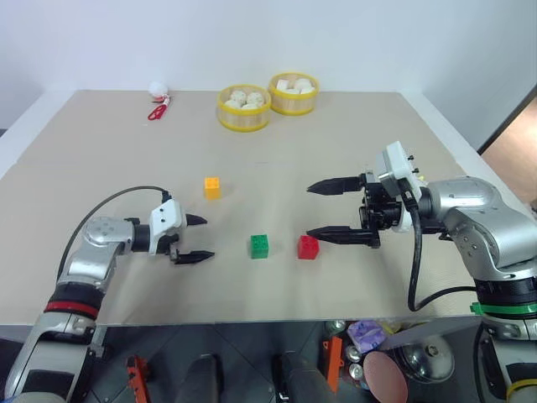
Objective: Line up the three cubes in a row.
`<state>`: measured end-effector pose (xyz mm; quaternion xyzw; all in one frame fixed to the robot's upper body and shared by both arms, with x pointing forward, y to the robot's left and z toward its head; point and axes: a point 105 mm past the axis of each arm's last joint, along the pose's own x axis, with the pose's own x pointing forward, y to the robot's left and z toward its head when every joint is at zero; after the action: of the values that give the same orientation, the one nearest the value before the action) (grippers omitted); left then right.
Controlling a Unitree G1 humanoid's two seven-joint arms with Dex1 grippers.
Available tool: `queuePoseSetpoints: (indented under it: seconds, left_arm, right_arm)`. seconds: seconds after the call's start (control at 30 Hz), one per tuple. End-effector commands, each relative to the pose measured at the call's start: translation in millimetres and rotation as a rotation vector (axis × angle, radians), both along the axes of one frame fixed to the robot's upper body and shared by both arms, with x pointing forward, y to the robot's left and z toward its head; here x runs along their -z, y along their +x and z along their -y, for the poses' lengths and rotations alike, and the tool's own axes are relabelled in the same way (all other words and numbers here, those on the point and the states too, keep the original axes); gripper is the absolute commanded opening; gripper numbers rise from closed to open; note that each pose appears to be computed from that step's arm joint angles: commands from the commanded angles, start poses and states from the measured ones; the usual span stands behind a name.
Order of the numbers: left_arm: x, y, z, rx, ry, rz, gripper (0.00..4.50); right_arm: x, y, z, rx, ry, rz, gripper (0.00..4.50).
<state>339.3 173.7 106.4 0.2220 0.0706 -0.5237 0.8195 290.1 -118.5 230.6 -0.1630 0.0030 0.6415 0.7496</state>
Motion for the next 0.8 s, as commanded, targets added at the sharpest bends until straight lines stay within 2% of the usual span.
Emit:
queuePoseSetpoints:
  seconds: [0.03, 0.2, 0.5, 0.8]
  left_arm:
    - [-11, 11, -27, -0.259, -0.051, 0.040, 4.46]
    - [0, 18, -32, -0.456, -0.079, -0.007, 4.46]
    - [8, 34, -3, -0.504, -0.085, -0.046, 4.46]
    - [-27, 68, 37, -0.512, -0.223, -0.040, 4.46]
  right_arm:
    - [-20, 6, -7, 0.025, 0.039, 0.098, 4.50]
    - [-30, 19, -17, 0.094, 0.105, 0.147, 4.50]
    - [-30, 20, -25, 0.092, 0.124, 0.160, 4.50]
    - [-29, 18, -29, 0.070, 0.128, 0.153, 4.50]
